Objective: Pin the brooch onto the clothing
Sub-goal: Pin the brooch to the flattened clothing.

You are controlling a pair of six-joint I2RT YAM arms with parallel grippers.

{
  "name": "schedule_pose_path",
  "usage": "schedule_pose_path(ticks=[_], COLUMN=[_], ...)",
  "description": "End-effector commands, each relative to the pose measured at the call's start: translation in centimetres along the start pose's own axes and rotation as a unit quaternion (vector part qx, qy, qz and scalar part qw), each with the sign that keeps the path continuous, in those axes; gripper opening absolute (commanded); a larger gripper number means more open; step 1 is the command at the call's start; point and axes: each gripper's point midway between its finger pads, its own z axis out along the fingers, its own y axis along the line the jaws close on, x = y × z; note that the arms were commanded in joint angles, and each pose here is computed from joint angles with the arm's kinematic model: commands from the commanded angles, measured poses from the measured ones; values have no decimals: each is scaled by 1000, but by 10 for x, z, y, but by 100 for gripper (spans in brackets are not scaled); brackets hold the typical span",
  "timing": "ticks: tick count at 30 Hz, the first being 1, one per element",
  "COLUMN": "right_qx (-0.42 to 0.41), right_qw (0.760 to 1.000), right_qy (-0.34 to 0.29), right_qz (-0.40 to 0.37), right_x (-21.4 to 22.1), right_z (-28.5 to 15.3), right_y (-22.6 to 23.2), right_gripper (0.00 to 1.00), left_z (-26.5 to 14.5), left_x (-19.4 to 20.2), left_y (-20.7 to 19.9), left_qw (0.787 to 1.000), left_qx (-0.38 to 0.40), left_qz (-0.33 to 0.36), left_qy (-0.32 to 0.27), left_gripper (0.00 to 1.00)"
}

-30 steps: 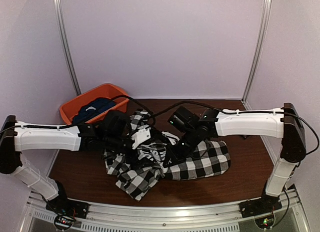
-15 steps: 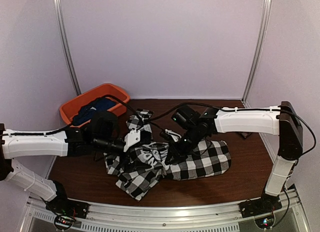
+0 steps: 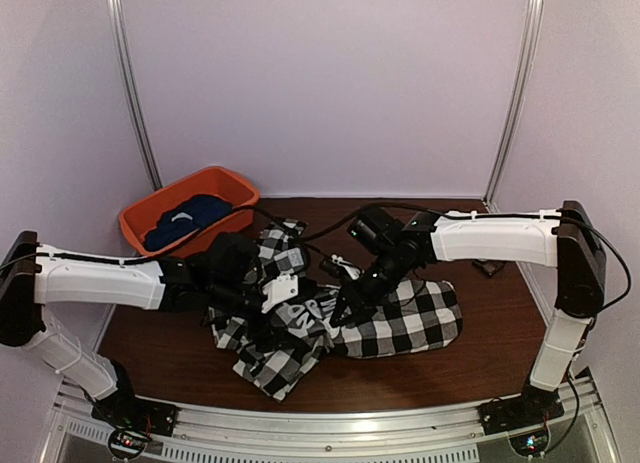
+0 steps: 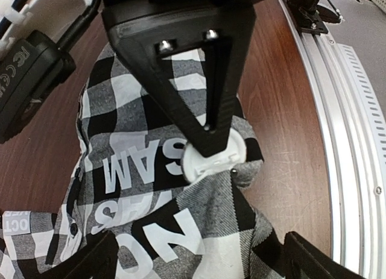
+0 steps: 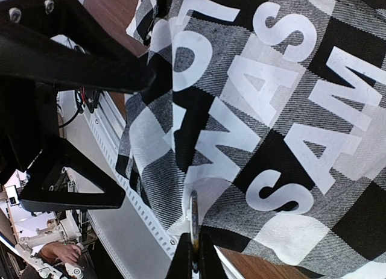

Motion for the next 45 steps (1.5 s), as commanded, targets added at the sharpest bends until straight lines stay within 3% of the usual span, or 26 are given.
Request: schedule_pose_path(ticks=[1,7,18,31,38,41,45], right_qx=[-11,-16,-19,-28,-29,-31,-32], right_qw=[1000,1000,1000,999,999,999,999], right_qy=[0,2,0,-4,-4,-5,-10], right_qz=[-14,-10,-15,-23,-25,-29,-37], right_x=[2,3,4,6,8,9,8], right_z=[-9,-8,-13,-17,-20,-22,-26], right_y=[8,9,13,18,20,22,25], right_gripper=[0,0,0,0,0,0,0], left_z=[2,13,36,58,61,62,64], left_x=[-24,-41,-21,-21,-17,-14,-12], left_y=[18,15,4,13,10,9,6], left_qw=[1000,998,997,995,994,994,993], left_qx=[-12,28,79,90,100,102,113], left_qz=[2,-2,-17,-34,-33,-34,-37], left_qy=[-25,-47,-15,1,6,10,15], left_gripper=[96,96,88,56,48,33,31])
